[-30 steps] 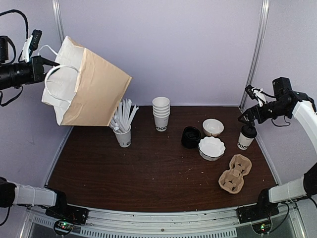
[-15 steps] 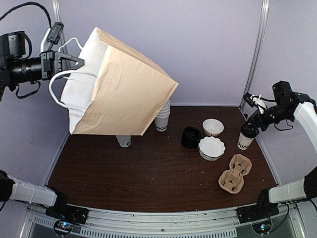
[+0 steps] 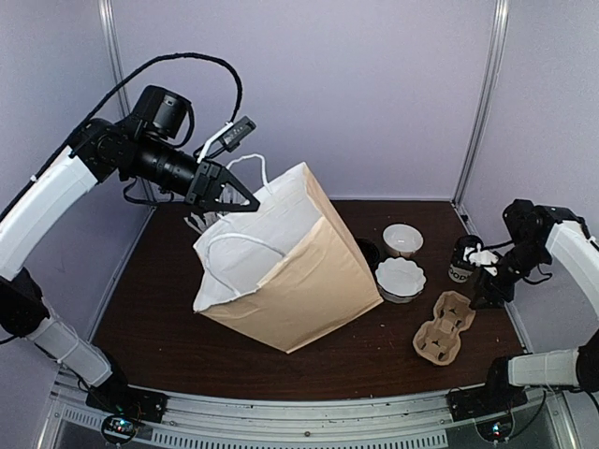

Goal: Pack the takeout coffee

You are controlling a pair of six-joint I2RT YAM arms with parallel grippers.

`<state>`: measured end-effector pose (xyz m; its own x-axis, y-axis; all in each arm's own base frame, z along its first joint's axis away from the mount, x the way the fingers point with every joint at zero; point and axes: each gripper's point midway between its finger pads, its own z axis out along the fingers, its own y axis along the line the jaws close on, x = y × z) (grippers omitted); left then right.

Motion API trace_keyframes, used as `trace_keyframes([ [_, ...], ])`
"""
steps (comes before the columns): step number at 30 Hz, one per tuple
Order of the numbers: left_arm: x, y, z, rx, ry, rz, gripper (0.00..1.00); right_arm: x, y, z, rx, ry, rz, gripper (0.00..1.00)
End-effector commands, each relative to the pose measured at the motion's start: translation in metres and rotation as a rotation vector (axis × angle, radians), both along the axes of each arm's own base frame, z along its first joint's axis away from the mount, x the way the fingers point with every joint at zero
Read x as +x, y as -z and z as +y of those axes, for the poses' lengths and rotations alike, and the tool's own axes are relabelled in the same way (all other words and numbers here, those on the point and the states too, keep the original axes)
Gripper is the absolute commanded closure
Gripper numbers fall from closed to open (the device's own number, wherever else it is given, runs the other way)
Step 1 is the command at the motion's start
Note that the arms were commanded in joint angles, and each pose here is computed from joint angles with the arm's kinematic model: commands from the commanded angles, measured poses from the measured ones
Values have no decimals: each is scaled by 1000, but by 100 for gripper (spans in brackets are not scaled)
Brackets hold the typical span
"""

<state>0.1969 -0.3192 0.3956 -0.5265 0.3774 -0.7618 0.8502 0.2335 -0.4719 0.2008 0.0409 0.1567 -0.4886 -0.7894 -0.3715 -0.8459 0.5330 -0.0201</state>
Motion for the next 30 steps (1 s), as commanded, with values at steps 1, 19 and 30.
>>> trace_keyframes([
  [1, 6, 23, -7, 71, 28, -59, 100, -28, 27, -14, -126, -164, 81, 47],
  [19, 48, 89, -19, 252, -16, -61, 100, -80, 102, 9, -461, -724, 152, 76],
  [30, 61, 108, -29, 336, 5, 14, 100, -66, 92, 108, -374, -897, 42, 76],
])
